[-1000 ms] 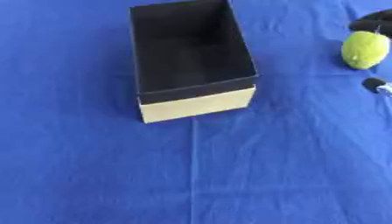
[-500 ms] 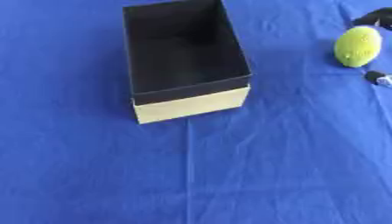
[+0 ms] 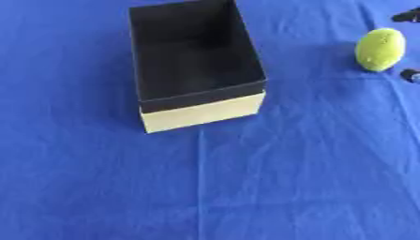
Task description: Pick up objects on the table and place them in the box.
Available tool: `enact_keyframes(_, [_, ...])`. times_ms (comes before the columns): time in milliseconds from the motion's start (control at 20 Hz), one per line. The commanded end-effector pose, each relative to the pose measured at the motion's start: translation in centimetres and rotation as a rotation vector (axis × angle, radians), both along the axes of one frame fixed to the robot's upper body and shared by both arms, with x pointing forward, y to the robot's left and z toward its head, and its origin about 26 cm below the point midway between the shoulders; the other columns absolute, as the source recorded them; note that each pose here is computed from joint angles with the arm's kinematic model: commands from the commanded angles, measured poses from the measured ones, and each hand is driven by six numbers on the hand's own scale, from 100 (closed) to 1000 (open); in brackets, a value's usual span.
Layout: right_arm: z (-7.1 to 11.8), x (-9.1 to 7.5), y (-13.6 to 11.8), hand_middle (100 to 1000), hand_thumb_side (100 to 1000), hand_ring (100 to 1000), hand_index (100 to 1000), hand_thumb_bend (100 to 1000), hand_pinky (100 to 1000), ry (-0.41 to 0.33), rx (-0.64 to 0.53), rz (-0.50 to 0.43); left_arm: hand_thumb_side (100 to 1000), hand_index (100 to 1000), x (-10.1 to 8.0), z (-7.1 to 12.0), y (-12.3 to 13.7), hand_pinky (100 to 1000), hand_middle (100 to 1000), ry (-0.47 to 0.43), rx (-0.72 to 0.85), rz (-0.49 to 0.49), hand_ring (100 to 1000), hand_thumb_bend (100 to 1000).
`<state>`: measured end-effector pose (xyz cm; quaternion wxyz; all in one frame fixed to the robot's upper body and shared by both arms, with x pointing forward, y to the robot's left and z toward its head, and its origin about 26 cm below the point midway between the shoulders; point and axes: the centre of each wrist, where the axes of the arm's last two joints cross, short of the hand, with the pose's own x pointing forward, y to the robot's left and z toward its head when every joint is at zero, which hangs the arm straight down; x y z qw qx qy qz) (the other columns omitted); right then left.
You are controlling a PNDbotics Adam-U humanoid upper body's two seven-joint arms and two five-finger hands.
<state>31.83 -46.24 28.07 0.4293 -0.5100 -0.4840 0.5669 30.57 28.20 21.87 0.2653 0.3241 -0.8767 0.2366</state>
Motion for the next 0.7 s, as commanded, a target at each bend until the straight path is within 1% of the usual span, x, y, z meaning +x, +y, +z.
enact_keyframes(50, [1.5, 0.1, -1.2, 908, 100, 915, 1000, 391, 889, -0.012, -0.025, -0.038, 761, 666, -0.2, 0.7, 0.1, 491, 619, -0.022, 0.020, -0.006, 662, 911])
enact_keyframes(350, [1.3, 1.4, -2.0, 910, 100, 912, 1000, 393, 887, -0.014, 0.017, -0.059, 761, 666, -0.2, 0.6, 0.0, 490, 619, -0.018, 0.017, -0.012, 662, 912])
enact_keyframes(700, [0.5, 2.6, -2.8, 913, 100, 914, 1000, 400, 887, 0.035, 0.031, -0.080, 760, 665, -0.2, 0.6, -0.1, 489, 619, -0.017, 0.014, -0.016, 662, 913])
